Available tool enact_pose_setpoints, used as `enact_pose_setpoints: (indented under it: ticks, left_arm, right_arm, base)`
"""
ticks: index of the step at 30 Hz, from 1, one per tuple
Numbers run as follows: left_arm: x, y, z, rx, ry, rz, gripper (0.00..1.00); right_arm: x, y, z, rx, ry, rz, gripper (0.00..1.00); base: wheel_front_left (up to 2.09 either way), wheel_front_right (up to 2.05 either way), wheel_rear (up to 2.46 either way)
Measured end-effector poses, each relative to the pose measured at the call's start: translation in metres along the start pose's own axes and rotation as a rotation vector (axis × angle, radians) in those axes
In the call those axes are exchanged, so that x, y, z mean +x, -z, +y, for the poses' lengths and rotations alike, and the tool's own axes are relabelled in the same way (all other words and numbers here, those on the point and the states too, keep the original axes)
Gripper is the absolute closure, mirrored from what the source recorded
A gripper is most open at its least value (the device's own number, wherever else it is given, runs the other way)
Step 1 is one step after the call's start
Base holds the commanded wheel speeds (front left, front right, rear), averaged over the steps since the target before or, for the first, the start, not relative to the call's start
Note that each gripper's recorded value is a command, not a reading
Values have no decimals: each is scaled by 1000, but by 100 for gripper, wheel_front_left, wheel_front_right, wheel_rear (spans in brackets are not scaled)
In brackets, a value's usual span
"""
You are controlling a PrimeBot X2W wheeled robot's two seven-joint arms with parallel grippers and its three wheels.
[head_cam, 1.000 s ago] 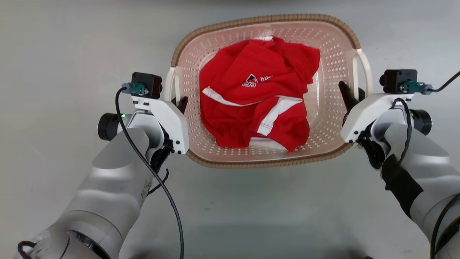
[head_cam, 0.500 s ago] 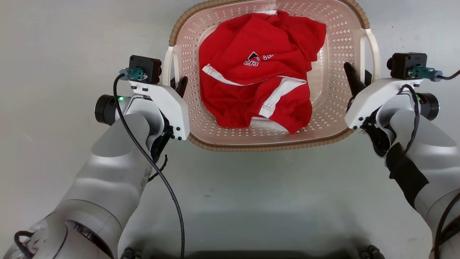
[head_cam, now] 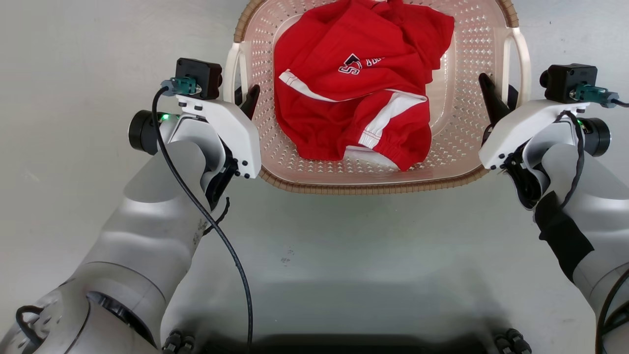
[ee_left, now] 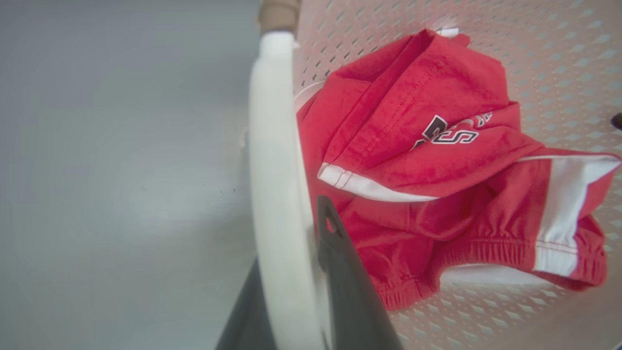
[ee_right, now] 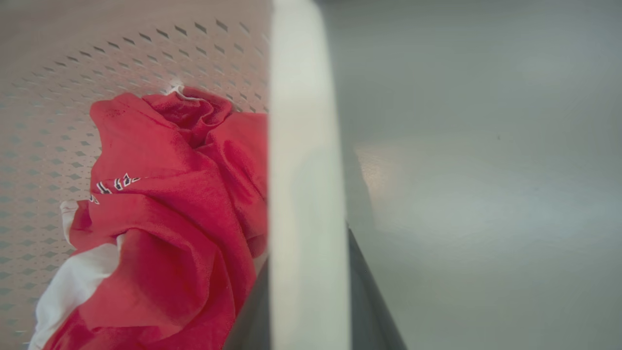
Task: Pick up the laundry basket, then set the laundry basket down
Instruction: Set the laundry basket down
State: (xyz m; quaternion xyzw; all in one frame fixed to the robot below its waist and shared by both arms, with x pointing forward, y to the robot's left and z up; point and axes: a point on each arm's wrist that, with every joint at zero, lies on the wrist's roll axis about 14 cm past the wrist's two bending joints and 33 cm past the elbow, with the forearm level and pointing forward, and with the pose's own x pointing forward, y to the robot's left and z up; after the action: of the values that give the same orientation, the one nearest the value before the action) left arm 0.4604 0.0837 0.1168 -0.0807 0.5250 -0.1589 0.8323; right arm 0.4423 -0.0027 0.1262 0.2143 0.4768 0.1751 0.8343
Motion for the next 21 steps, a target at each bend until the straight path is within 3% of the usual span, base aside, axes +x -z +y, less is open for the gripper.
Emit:
enact_pose_setpoints:
  ticks: [6,7,8,9,10,21]
  left_arm:
    - [1,-3,0,-3,0,-9,100]
    - [1,-4,0,-6,-2,-16,93]
    - [1,-4,0,-6,-2,-17,0]
    - [1,-6,1,-4,-4,-28,0]
    - [0,-6,6,-3,-16,-29,0]
    - [-1,-10,13,-13,-26,-78,0]
  right_arm:
    - [1,-4,-2,-3,4,-21,100]
    - [1,-4,-2,-3,1,-26,100]
    - [1,-4,-2,-7,-1,-27,57]
    - [1,-4,-2,-16,-3,-28,10]
    - [0,-6,-4,-22,-1,-31,0]
    - [-4,-4,-4,-49,-30,-46,0]
  base:
    - [0,0,0]
    - [0,0,0]
    - [0,0,0]
    - [0,0,0]
    - [0,0,0]
    - [0,0,0]
